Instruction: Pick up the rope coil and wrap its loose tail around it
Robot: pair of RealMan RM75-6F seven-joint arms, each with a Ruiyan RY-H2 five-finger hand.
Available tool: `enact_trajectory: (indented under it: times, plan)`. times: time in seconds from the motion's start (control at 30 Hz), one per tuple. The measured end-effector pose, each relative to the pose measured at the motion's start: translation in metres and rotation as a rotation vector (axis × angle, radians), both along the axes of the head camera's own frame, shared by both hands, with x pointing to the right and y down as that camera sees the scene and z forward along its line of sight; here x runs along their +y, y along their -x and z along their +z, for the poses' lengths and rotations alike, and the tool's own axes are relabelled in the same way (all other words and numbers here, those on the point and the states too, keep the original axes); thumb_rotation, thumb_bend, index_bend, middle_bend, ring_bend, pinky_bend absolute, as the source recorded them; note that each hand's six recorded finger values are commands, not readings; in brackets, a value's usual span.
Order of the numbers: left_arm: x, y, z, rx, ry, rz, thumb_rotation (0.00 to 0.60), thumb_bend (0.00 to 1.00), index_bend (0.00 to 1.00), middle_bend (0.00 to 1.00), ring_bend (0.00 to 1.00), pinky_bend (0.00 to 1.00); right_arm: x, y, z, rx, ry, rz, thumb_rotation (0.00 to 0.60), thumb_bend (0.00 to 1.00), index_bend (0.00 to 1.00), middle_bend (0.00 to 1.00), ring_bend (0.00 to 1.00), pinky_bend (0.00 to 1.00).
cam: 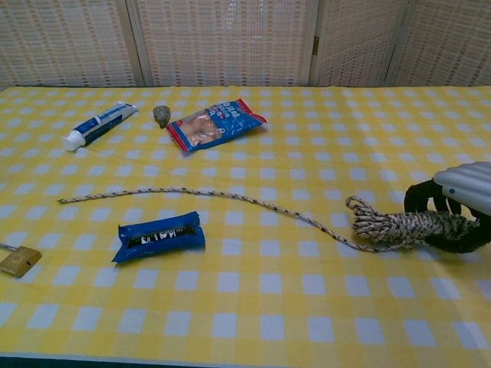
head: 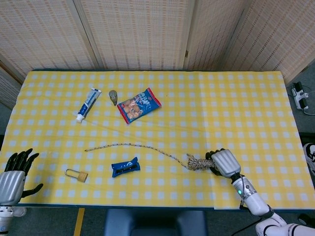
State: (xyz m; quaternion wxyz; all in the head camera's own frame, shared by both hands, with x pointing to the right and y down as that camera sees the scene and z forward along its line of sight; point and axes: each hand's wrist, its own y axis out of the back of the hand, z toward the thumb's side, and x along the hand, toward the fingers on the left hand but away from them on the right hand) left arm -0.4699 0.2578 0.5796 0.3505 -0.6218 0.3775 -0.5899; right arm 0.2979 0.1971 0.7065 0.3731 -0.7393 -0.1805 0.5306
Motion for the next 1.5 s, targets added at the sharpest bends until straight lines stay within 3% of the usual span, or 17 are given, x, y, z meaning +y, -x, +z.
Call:
enact_trajectory:
  times: [0.2,0.4,0.6,0.8,1.17,1.5]
  plan:
    - [-0.018,-0.014,0.001,0.037,-0.028,0.06,0.6,0.18,0.21,0.09,0.12,0.01,-0.016,-0.003,-0.016,-0.049,-0.042,0.031,0.6,0.6,0.64,0.56,0.58,0.52]
    - [-0.049,-0.037,0.012,0.152,-0.012,0.118,0.6,0.19,0.29,0.17,0.19,0.08,-0.04,-0.003,-0.036,-0.064,-0.093,0.035,0.6,0.6,0.64,0.56,0.57,0.53]
    - [-0.082,-0.066,0.04,0.219,0.055,0.169,0.6,0.21,0.37,0.21,0.22,0.1,-0.05,0.008,-0.046,-0.061,-0.12,0.025,0.6,0.6,0.64,0.56,0.58,0.52]
    - [-0.11,-0.092,0.075,0.205,0.118,0.197,0.6,0.23,0.44,0.22,0.23,0.1,-0.059,0.012,-0.048,-0.045,-0.139,0.051,0.6,0.6,0.64,0.56,0.58,0.52]
    - [-0.115,-0.121,0.125,0.185,0.202,0.166,0.6,0.31,0.45,0.22,0.21,0.03,-0.067,0.024,-0.051,-0.033,-0.152,0.067,0.6,0.6,0.64,0.56,0.57,0.53]
    - [-0.111,-0.135,0.148,0.163,0.235,0.168,0.6,0.33,0.47,0.22,0.21,0.03,-0.069,0.026,-0.053,-0.03,-0.153,0.069,0.6,0.6,0.64,0.56,0.58,0.52]
